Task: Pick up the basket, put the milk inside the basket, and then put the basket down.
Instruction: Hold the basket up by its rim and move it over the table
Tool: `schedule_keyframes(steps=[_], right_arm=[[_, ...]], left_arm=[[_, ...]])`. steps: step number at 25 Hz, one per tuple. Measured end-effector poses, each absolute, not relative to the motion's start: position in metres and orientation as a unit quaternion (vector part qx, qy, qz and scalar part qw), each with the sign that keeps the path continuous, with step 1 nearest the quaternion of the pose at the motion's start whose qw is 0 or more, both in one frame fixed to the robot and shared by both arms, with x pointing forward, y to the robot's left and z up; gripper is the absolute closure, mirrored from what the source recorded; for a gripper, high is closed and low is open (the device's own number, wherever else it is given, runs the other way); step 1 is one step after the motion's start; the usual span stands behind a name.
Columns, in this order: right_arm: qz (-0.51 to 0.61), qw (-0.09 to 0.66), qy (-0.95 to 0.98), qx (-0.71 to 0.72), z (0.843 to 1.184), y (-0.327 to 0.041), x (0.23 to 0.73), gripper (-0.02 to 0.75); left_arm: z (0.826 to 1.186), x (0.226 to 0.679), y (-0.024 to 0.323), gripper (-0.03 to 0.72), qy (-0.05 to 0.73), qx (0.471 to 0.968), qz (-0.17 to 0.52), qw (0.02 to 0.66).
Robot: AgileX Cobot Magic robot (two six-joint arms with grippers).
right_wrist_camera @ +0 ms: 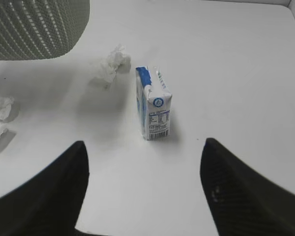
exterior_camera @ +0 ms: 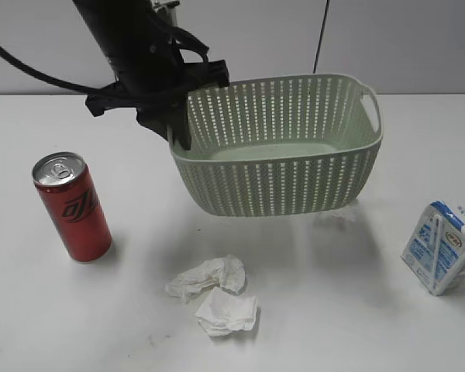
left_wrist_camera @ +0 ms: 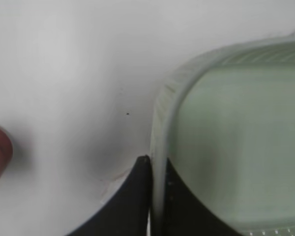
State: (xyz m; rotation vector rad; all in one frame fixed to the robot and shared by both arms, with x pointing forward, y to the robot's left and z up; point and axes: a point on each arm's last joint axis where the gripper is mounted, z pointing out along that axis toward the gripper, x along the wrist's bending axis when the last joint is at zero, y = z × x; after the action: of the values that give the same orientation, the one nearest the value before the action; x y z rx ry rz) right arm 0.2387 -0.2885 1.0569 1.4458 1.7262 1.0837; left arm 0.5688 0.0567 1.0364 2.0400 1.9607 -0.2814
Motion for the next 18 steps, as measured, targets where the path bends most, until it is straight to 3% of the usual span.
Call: schedule_keyframes(steps=[7,13,18], right_arm=[[0.361,0.252,0.683,0.582,1.070,-0.283,0.276,0.194],[0.301,0.212,0.727,0.579,1.088,-0.278,0.329,0.131],[0.226,0.150,0.775,0.571,1.074,-0.273,0.386,0.126]], left_arm=[[1.022,0.573,0.060,0.680,0.689,0.712,-0.077,0.111],[1.022,0.572,0.057,0.680,0.679,0.724,-0.052,0.113],[1.022,0.562,0.041,0.680,0.661,0.739,-0.050,0.119]])
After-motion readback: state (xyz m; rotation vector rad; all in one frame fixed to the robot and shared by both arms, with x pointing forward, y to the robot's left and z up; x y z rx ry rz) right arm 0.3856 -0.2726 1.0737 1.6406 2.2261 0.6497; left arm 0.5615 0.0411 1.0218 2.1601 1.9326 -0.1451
